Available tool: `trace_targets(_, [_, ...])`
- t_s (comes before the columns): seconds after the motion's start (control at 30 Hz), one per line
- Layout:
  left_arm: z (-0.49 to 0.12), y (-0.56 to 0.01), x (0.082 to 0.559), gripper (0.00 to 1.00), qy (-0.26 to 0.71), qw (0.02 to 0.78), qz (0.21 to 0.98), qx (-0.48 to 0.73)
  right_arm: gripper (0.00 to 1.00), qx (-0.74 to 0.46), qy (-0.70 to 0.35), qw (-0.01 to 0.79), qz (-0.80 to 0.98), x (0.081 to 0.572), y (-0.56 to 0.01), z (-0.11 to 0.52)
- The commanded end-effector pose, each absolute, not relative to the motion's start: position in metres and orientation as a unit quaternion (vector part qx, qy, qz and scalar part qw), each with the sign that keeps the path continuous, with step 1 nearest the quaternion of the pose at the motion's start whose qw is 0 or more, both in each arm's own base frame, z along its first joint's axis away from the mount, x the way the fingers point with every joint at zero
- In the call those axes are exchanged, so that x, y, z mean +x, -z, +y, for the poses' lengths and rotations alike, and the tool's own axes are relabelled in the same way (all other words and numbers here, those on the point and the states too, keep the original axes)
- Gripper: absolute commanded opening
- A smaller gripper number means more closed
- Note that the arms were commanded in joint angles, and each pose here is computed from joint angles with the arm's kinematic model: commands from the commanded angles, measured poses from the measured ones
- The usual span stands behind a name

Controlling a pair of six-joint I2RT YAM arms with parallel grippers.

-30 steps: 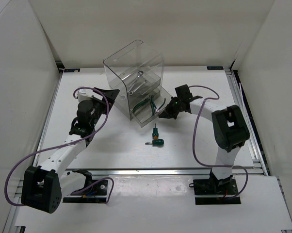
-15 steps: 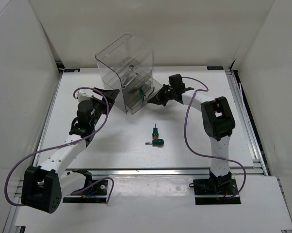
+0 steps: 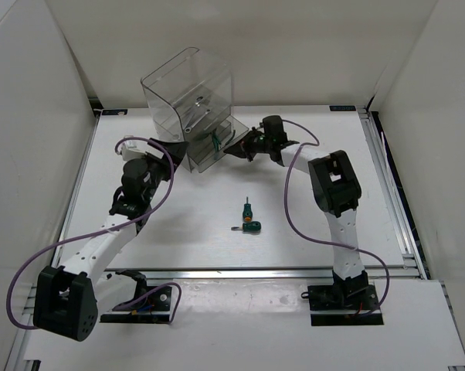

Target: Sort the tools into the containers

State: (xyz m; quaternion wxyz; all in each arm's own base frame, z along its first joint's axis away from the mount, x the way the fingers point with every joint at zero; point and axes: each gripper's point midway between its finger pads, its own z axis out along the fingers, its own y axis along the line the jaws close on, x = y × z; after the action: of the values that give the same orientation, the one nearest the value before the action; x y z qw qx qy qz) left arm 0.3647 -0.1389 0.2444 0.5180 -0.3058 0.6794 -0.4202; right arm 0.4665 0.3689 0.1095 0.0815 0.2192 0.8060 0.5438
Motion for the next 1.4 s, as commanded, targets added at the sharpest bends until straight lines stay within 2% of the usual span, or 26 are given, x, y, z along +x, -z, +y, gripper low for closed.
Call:
trace_targets(0.0, [-0.113, -0.309, 0.371, 0.99, 0.353, 0.638, 0.643, -0.236, 0.0, 0.197, -0.582, 0.126, 0.779, 0.47, -0.153, 0.364])
trace_targets(0.1, [-0.082, -0.334, 0.372, 0.99, 0.273, 0.693, 0.622, -0.242, 0.01, 0.213, -0.571, 0.124, 0.783, 0.459, -0.145, 0.35])
trace_targets(0.2, [-0.05, -0.339, 0.376, 0.91, 0.191, 0.707, 0.617, -0.287, 0.0, 0.22, -0.563, 0.123, 0.787, 0.453, -0.14, 0.337])
trace_targets(0.3, [-0.022, -0.347, 0.384, 0.77, 0.131, 0.715, 0.596, -0.341, 0.0, 0.218, -0.555, 0.119, 0.794, 0.445, -0.141, 0.326])
trace_targets(0.4, [-0.008, -0.353, 0.406, 0.67, 0.119, 0.715, 0.584, -0.364, 0.0, 0.219, -0.546, 0.122, 0.799, 0.444, -0.144, 0.313])
trace_targets(0.43, [0.009, -0.352, 0.412, 0.47, 0.114, 0.713, 0.572, -0.389, 0.0, 0.22, -0.545, 0.119, 0.8, 0.446, -0.141, 0.307])
trace_targets(0.53, [0.049, -0.352, 0.44, 0.1, 0.112, 0.704, 0.548, -0.437, 0.0, 0.225, -0.538, 0.121, 0.803, 0.452, -0.141, 0.292])
trace_targets(0.57, [0.058, -0.367, 0.448, 0.1, 0.122, 0.711, 0.53, -0.446, 0.0, 0.224, -0.535, 0.128, 0.804, 0.455, -0.143, 0.287])
trace_targets(0.67, [0.079, -0.364, 0.485, 0.1, 0.164, 0.71, 0.521, -0.445, 0.0, 0.229, -0.525, 0.134, 0.809, 0.465, -0.143, 0.28])
trace_targets(0.7, [0.074, -0.351, 0.499, 0.1, 0.192, 0.701, 0.532, -0.434, 0.0, 0.225, -0.522, 0.134, 0.812, 0.467, -0.141, 0.279])
trace_targets(0.73, [0.074, -0.369, 0.505, 0.1, 0.231, 0.727, 0.496, -0.415, 0.0, 0.22, -0.523, 0.131, 0.813, 0.471, -0.14, 0.281])
trace_targets(0.8, [0.079, -0.35, 0.525, 0.1, 0.274, 0.724, 0.498, -0.391, 0.0, 0.215, -0.525, 0.13, 0.813, 0.477, -0.141, 0.281])
trace_targets(0.83, [0.078, -0.364, 0.531, 0.1, 0.31, 0.737, 0.474, -0.369, 0.0, 0.209, -0.531, 0.125, 0.812, 0.479, -0.142, 0.284])
trace_targets(0.87, [0.077, -0.359, 0.538, 0.14, 0.344, 0.727, 0.491, -0.335, 0.0, 0.209, -0.533, 0.127, 0.81, 0.482, -0.143, 0.282])
trace_targets(0.97, [0.084, -0.34, 0.577, 0.17, 0.442, 0.683, 0.506, -0.287, 0.0, 0.207, -0.537, 0.123, 0.809, 0.489, -0.138, 0.282])
trace_targets(1.0, [0.082, -0.361, 0.587, 0.15, 0.474, 0.686, 0.491, -0.255, 0.0, 0.209, -0.538, 0.121, 0.808, 0.491, -0.138, 0.28])
trace_targets(1.03, [0.087, -0.32, 0.611, 0.13, 0.493, 0.662, 0.501, -0.262, 0.0, 0.209, -0.539, 0.123, 0.807, 0.493, -0.138, 0.279])
trace_targets(1.07, [0.086, -0.332, 0.612, 0.13, 0.51, 0.681, 0.473, -0.229, 0.01, 0.207, -0.542, 0.123, 0.806, 0.497, -0.138, 0.279])
trace_targets(1.13, [0.092, -0.306, 0.623, 0.13, 0.499, 0.677, 0.473, -0.263, 0.01, 0.21, -0.544, 0.127, 0.803, 0.504, -0.138, 0.274])
trace_targets(1.2, [0.08, -0.304, 0.63, 0.13, 0.483, 0.686, 0.489, -0.24, 0.01, 0.213, -0.546, 0.121, 0.801, 0.507, -0.132, 0.272])
trace_targets(1.27, [0.068, -0.283, 0.639, 0.1, 0.499, 0.652, 0.527, -0.219, 0.01, 0.208, -0.551, 0.12, 0.799, 0.51, -0.129, 0.276])
trace_targets(1.37, [0.06, -0.276, 0.646, 0.1, 0.508, 0.646, 0.537, -0.192, 0.01, 0.206, -0.553, 0.118, 0.799, 0.512, -0.123, 0.279])
